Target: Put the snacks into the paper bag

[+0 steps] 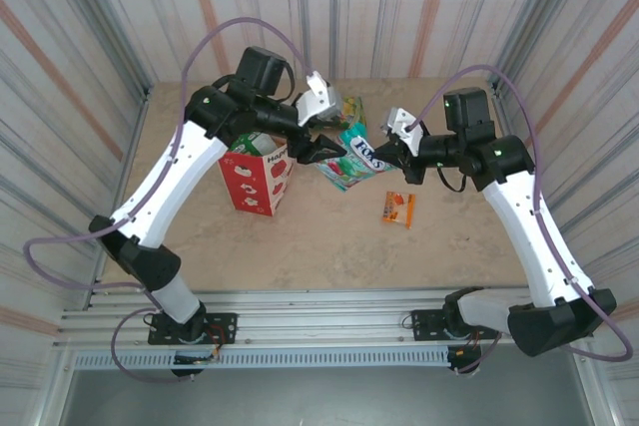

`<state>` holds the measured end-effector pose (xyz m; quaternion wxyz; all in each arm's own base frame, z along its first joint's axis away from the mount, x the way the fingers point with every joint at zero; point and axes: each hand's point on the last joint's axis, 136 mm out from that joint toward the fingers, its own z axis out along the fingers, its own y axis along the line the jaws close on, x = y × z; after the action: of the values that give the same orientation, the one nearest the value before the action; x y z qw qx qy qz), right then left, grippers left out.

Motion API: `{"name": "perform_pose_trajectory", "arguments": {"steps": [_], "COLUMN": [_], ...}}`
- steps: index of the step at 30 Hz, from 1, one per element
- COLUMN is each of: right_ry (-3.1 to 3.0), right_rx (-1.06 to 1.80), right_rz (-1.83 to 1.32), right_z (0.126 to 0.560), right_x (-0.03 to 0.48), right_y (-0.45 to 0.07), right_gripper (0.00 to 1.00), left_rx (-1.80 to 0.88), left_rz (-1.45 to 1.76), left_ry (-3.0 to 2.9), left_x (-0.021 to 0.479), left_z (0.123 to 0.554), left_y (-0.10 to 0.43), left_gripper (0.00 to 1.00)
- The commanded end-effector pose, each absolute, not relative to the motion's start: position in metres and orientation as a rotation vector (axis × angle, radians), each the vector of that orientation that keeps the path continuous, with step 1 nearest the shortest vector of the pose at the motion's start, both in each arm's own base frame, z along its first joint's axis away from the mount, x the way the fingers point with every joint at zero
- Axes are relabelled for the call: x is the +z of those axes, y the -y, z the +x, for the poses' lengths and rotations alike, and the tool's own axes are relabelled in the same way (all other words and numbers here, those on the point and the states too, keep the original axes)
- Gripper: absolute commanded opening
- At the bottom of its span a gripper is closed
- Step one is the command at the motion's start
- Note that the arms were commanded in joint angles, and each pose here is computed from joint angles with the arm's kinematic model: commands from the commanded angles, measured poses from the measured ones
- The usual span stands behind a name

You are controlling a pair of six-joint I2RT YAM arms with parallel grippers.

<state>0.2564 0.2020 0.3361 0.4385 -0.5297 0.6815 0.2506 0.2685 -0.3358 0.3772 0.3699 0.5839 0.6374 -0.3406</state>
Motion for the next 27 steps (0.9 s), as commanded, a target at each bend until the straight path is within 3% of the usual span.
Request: {"name": "perform_pose_trajectory", "arguments": {"steps": [1, 6, 9, 13, 17, 23, 27], "right_ry": [-1.516, -1.474, -1.459, -1.469, -1.500, -1.592, -1.706], "right_rx": [0.628, 0.642, 0.638, 0.630, 0.603, 0.575, 0.605], "right_rz": [-1.352, -1.347, -1.337, -1.302, -1.228, -0.872, -0.645], "right_z": [0.243, 0.243, 0.245, 0.251, 0.261, 0.294, 0.315], "right_x": [0.373, 0.381, 0.385, 0.387, 0.388, 0.395, 0.380], "right_y": [-0.209, -0.212, -0.213, -0.213, -0.209, -0.181, -0.164], "right_gripper": [0.00, 0.00, 0.00, 0.00, 0.01, 0.55, 0.65], "left_rx": [-0.897, -0.920, -0.951, -0.967, -0.918, -0.875, -0.794], "left_rz": [1.549, 1.566, 1.583, 1.589, 1.556, 1.349, 1.106], "left_ry": [-1.624, -1.641, -1.636, -1.616, -1.622, -1.659, -1.648], "left_x": [0.375, 0.369, 0.369, 0.375, 0.385, 0.423, 0.465], "left_z": [0.263, 0.264, 0.259, 0.256, 0.261, 0.289, 0.320], "left_y": [0.339, 0.342, 0.343, 0.344, 0.340, 0.326, 0.304], "left_gripper": [0.72, 0.64, 0.50, 0.23, 0.09, 0.01, 0.00]}}
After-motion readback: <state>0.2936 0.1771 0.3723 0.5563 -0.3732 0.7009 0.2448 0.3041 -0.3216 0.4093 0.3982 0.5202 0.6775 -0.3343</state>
